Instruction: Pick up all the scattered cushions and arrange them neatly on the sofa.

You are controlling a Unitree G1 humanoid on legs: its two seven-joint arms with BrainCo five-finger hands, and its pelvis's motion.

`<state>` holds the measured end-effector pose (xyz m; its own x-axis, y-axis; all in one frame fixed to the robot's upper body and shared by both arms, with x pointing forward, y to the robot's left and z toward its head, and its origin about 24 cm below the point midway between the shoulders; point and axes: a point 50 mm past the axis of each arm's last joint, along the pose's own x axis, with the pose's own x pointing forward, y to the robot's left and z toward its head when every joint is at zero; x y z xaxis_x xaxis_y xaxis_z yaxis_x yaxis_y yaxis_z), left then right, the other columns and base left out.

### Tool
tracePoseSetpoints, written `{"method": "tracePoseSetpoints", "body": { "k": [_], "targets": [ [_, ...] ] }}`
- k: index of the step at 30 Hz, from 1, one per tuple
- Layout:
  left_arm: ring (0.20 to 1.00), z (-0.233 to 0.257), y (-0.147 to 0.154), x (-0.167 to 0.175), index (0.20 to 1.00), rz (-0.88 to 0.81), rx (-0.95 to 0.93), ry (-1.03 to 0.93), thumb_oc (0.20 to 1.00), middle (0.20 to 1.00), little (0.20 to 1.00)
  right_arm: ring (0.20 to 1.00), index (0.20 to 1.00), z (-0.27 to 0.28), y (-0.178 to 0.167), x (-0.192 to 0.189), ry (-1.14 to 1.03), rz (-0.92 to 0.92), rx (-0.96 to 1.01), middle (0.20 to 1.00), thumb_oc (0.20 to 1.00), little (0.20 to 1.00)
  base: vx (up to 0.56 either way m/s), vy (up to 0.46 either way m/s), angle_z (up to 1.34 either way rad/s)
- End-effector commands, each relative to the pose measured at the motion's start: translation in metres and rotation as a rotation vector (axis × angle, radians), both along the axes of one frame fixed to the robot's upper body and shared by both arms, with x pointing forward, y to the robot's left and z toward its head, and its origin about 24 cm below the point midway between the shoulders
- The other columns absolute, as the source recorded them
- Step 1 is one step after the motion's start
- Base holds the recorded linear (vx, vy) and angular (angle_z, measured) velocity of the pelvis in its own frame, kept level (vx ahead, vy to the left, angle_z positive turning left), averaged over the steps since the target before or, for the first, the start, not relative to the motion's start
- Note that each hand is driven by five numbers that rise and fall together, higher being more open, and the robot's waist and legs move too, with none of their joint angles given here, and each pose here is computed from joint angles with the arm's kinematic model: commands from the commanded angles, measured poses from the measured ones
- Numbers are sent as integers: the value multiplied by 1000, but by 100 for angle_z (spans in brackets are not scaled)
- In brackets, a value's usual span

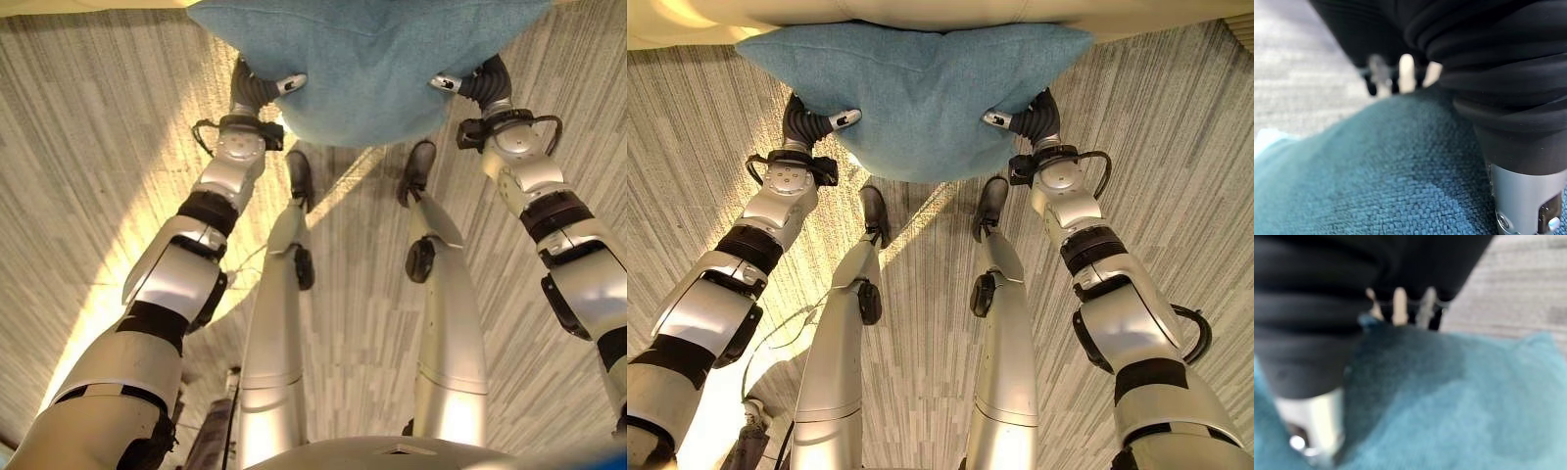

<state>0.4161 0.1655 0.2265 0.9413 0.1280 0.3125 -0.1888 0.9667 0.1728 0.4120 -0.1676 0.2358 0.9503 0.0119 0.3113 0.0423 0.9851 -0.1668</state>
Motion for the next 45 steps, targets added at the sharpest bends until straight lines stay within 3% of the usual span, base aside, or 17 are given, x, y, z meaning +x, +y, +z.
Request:
{"method": "tracePoseSetpoints", "body": {
  "k": [1,3,4,5,6,24,35,45],
  "targets": [
    [1000,-4,-31,-1,1000,-84,-16,-32,1000,1000,1000,1000,1000,24,97,-11,-143,296,0,1000,1000,1000,0,0,0],
    [1000,-1,-32,0,1000,-84,-18,-42,1000,1000,1000,1000,1000,26,107,-13,-150,312,5,1000,1000,1000,0,0,0],
    [1000,1,-33,-1,1000,-83,-22,-49,1000,1000,1000,727,727,26,111,-14,-152,321,11,727,727,727,0,0,0],
    [576,2,-33,0,576,-83,-28,-51,576,576,576,413,413,25,115,-14,-151,326,11,413,413,413,0,0,0],
    [200,2,-35,0,200,-85,-30,-53,200,200,200,200,200,26,119,-15,-155,334,14,200,200,200,0,0,0],
    [200,5,-41,-7,200,-116,-118,-112,200,200,200,200,200,14,116,-17,-161,300,3,200,200,200,-5,-3,0],
    [200,-48,-37,-52,200,-208,-352,-177,200,200,200,200,200,-31,79,-39,-175,246,80,200,200,200,-47,-53,10],
    [200,-124,-19,-91,200,-213,-369,-4,200,200,200,200,200,-104,61,-65,-2,266,103,200,200,200,-21,-48,6]
  ]
}}
